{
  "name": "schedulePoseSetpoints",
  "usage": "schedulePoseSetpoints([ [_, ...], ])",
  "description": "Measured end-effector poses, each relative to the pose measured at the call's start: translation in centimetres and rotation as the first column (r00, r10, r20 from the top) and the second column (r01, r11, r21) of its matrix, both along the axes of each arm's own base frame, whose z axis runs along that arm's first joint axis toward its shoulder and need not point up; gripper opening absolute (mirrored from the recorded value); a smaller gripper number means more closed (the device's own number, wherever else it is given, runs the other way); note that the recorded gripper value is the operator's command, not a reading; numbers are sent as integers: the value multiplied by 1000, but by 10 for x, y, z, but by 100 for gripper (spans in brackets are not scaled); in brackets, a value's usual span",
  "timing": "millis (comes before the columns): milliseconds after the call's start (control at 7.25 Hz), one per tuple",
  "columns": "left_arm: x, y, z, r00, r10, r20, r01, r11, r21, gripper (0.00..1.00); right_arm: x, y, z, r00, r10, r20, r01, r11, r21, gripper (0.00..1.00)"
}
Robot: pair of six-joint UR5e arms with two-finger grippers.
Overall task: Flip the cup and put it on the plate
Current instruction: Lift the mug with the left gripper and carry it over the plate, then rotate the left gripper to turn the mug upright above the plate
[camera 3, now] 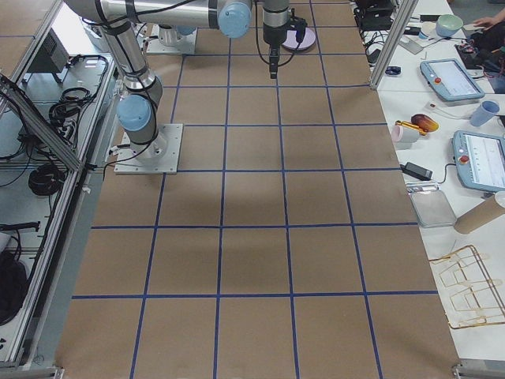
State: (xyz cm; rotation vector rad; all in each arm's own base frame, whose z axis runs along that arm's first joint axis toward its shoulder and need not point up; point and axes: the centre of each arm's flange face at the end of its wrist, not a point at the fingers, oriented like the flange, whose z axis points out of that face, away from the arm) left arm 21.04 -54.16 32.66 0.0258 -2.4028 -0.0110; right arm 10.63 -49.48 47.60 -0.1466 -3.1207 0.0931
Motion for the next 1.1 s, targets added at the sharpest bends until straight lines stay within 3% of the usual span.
schedulePoseSetpoints([
  [552,-103,-25,32,976,-5,216,-8,998,58,0,0,0,0,1000,0,0,0,1000,0,100],
  [1103,-208,-53,37,890,-51,454,46,999,21,0,0,0,0,1000,0,0,0,1000,0,100],
])
